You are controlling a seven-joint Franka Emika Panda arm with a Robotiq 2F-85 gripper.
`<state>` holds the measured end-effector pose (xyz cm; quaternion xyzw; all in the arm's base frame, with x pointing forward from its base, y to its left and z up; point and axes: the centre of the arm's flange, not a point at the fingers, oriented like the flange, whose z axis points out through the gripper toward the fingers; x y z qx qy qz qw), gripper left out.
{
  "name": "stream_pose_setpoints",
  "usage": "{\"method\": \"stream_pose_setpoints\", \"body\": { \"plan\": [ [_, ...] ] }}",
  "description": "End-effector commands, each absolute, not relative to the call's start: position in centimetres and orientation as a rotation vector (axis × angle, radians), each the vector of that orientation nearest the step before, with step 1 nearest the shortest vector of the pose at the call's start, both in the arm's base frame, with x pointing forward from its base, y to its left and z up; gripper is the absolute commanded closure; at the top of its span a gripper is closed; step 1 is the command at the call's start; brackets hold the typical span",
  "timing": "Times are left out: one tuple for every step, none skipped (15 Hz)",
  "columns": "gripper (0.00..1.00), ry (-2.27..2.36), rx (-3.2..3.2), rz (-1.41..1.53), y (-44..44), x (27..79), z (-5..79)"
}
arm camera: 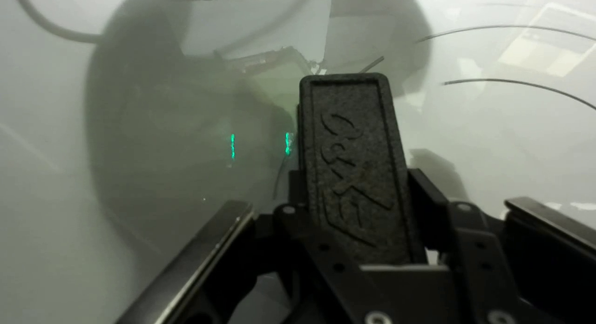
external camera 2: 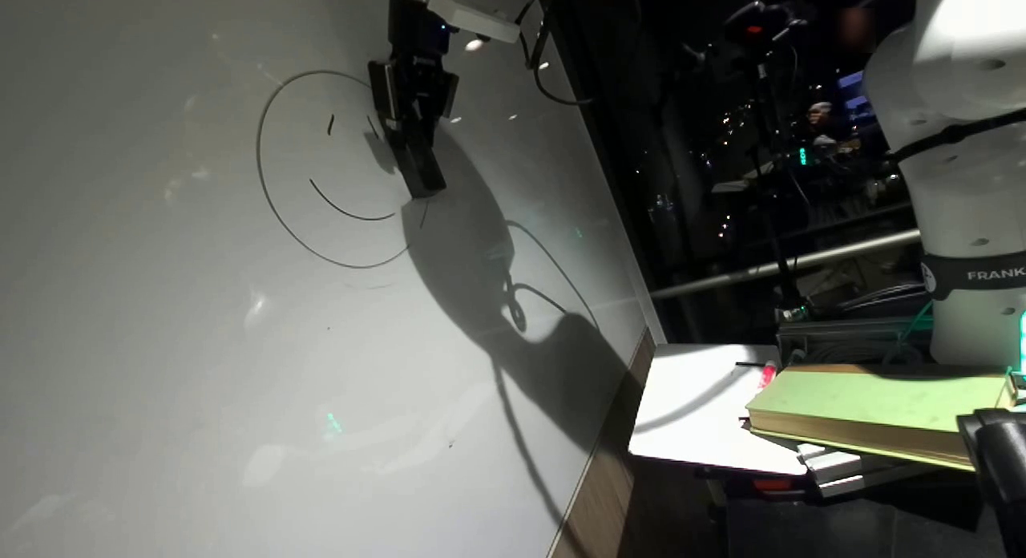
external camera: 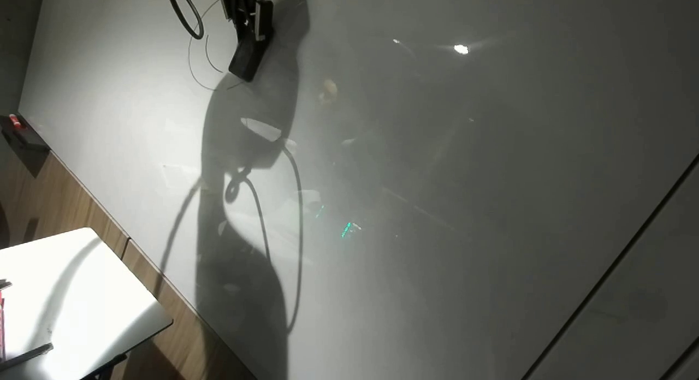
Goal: Erase the drawing on the whiteboard
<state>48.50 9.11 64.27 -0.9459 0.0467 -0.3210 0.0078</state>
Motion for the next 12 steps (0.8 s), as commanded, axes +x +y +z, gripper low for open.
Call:
{"method": "stream_pose_setpoints", "body": {
  "plan": [
    [0.70, 0.171, -2.912, -1.105, 8.2, 53.3, 60.5],
    [0.70, 0.162, -2.912, -1.112, 8.6, 53.0, 59.5],
    [0.70, 0.154, -2.913, -1.114, 8.9, 52.7, 58.6],
    [0.70, 0.146, -2.917, -1.111, 9.3, 52.5, 57.3],
    [0.70, 0.138, -2.919, -1.109, 9.7, 52.5, 56.2],
    [0.70, 0.131, -2.919, -1.110, 10.1, 52.3, 55.3],
    [0.70, 0.125, -2.919, -1.115, 10.6, 52.3, 54.4],
    [0.70, 0.115, -2.920, -1.115, 11.2, 52.2, 53.7],
    [0.70, 0.107, -2.921, -1.121, 11.8, 52.2, 53.1],
    [0.70, 0.103, -2.923, -1.126, 12.4, 52.3, 52.7],
    [0.70, 0.099, -2.926, -1.129, 12.7, 52.3, 52.5],
    [0.70, 0.099, -2.930, -1.133, 13.1, 52.4, 52.3]
  ]
}}
